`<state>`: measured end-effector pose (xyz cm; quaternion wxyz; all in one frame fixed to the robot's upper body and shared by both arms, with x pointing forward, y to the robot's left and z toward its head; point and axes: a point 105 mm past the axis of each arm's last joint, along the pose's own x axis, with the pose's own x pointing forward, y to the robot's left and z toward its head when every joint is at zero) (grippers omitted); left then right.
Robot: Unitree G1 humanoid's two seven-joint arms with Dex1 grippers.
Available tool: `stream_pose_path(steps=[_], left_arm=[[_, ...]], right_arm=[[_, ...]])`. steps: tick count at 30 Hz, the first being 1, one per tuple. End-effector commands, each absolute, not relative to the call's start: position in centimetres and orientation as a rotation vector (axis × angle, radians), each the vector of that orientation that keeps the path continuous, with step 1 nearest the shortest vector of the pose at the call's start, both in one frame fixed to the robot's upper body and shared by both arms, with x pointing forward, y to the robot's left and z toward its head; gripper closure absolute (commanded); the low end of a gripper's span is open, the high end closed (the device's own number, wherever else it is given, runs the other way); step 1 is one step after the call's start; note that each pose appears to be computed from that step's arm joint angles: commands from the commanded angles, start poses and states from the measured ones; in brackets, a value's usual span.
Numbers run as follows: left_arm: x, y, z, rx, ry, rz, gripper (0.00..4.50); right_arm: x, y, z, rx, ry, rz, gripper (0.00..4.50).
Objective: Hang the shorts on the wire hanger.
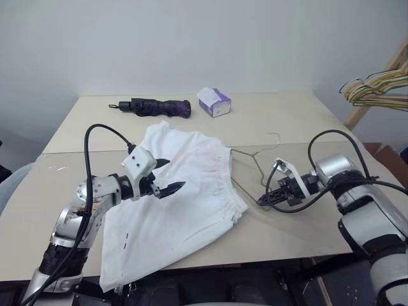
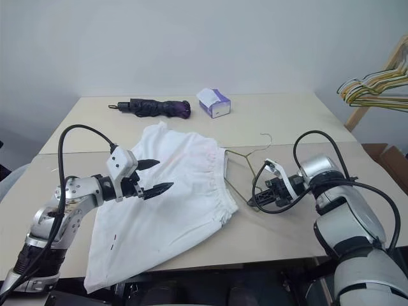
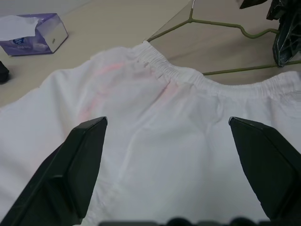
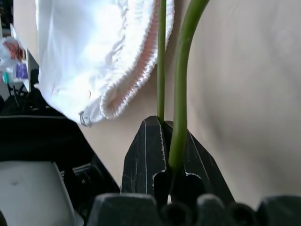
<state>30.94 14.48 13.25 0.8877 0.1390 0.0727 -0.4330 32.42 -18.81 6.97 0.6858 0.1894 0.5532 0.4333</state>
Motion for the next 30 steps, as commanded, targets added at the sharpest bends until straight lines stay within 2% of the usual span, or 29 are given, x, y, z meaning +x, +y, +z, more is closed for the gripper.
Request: stream_pose_path(steps=[1,13,18,24,30], left_arm=[[30.9,14.5,14.7,0.324,0.086,-0.893,0.02],[30.4,14.7,15.2,0.341,0.074,-0.923,0.02],[28.8,15.0,16.3,0.363,0.044,-0.990,0.02],[26.1,16.3,18.8,0.413,0.008,-1.093,0.02],[25.2,17.4,22.4,0.482,-0.065,-1.108,0.02]], right_arm=[[34.1,-18.5,9.6,0.388,1.076,1.049,4.50],[35.3,-15.7,10.9,-0.105,0.681,1.208,4.50],[35.3,-14.6,12.1,-0.351,0.494,1.242,4.50],[35.1,-13.9,11.7,-0.531,0.470,1.253,4.50],[34.5,-12.6,11.5,-0.571,0.437,1.290,4.50]])
